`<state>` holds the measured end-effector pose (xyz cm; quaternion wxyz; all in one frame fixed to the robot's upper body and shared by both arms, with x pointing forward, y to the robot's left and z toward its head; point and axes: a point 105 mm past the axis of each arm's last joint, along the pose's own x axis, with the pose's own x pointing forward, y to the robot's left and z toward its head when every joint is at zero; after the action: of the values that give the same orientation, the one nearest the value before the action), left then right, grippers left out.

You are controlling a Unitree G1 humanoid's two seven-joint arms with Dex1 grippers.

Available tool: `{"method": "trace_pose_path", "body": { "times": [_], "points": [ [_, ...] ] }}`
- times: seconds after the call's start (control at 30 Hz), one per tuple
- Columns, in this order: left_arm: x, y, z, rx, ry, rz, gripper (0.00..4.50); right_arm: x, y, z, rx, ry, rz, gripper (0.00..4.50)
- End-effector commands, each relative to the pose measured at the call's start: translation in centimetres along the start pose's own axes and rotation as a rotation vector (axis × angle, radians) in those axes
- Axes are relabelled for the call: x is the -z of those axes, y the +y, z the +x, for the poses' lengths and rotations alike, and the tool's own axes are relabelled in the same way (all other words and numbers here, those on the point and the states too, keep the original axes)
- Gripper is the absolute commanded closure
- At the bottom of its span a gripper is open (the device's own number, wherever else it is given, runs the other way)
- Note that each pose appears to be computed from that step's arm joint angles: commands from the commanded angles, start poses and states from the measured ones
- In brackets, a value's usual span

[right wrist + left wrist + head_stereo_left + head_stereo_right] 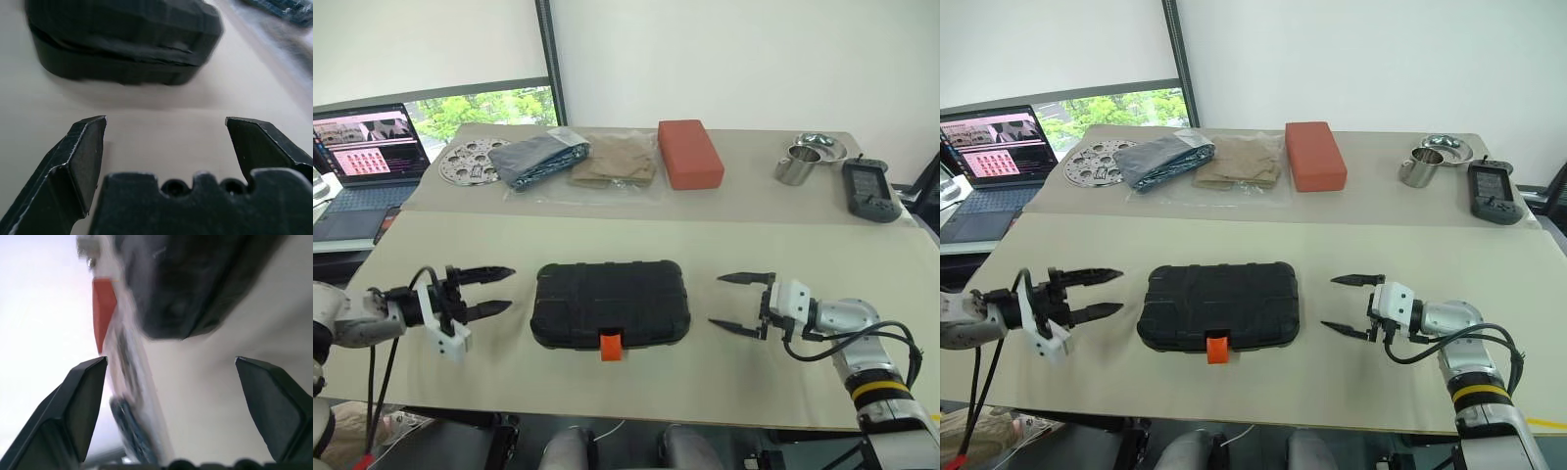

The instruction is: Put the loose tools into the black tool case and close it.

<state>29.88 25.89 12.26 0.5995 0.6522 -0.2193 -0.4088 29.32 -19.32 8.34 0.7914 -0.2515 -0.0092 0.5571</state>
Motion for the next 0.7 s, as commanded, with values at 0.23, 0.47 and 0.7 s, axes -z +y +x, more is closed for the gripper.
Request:
{"method": "trace_pose_path", "body": {
  "times": [0.23,0.47,0.7],
  "points": [
    [2.9,-3.6,-0.4,0.175,0.220,-1.093,0.05,-2.3,4.3,-1.0,-0.241,0.060,0.346,0.00],
    [0.2,-5.7,-2.2,0.405,0.040,-1.595,0.05,-3.4,6.5,0.4,-0.326,0.069,0.434,0.00],
    [-1.5,-6.5,0.4,0.503,-0.065,-1.723,0.00,-4.4,7.1,3.2,-0.326,0.017,0.451,2.30]
  ]
}}
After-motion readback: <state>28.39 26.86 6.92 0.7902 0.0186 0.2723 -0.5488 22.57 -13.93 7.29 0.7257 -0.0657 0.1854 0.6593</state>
